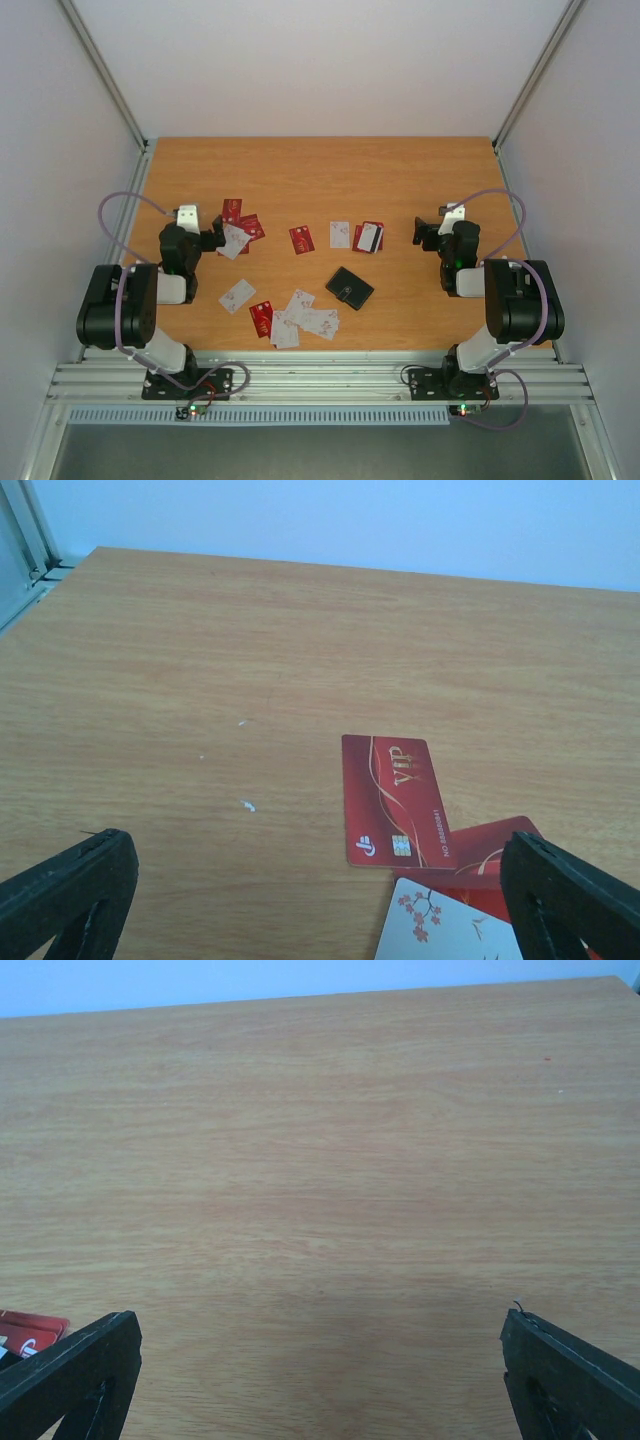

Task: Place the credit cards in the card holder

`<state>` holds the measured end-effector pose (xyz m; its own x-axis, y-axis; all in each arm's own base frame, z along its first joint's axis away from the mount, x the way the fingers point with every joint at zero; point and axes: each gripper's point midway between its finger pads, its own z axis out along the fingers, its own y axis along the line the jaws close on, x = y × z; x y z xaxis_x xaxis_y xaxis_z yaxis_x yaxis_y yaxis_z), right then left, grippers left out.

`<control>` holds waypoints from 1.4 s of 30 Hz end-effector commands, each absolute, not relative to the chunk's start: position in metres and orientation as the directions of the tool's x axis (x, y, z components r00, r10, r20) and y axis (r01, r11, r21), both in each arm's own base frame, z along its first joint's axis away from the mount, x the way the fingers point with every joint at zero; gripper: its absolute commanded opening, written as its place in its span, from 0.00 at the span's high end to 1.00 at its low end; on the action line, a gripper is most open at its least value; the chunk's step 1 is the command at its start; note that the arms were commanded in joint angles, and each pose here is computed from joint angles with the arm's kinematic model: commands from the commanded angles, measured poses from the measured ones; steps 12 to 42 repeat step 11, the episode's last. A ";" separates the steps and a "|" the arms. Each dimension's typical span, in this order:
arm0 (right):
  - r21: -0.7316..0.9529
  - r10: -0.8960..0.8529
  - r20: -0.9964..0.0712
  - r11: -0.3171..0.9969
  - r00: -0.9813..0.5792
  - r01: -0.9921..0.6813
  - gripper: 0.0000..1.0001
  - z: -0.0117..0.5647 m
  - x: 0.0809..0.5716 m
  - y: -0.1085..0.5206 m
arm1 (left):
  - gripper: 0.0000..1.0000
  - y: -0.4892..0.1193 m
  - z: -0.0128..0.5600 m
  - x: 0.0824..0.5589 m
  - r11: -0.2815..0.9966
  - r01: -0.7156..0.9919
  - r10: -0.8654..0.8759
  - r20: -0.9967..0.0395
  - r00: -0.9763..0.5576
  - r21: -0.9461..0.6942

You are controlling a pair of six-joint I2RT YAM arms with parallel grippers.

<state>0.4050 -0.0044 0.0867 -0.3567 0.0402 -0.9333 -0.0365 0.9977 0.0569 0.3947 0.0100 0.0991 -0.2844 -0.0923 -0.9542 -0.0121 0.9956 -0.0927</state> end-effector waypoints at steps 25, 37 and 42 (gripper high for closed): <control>0.051 0.031 -0.944 0.997 -0.328 -0.051 0.01 0.095 0.407 -0.002 | 0.01 0.001 0.115 0.406 0.997 0.042 -0.056 -0.967 -0.250 -0.068; 0.051 0.031 -0.944 0.997 -0.328 -0.051 0.01 0.095 0.407 -0.002 | 0.01 0.001 0.115 0.406 0.997 0.042 -0.056 -0.967 -0.250 -0.068; 0.051 0.031 -0.944 0.997 -0.328 -0.051 0.01 0.095 0.407 -0.002 | 0.01 0.001 0.115 0.406 0.997 0.042 -0.056 -0.967 -0.250 -0.068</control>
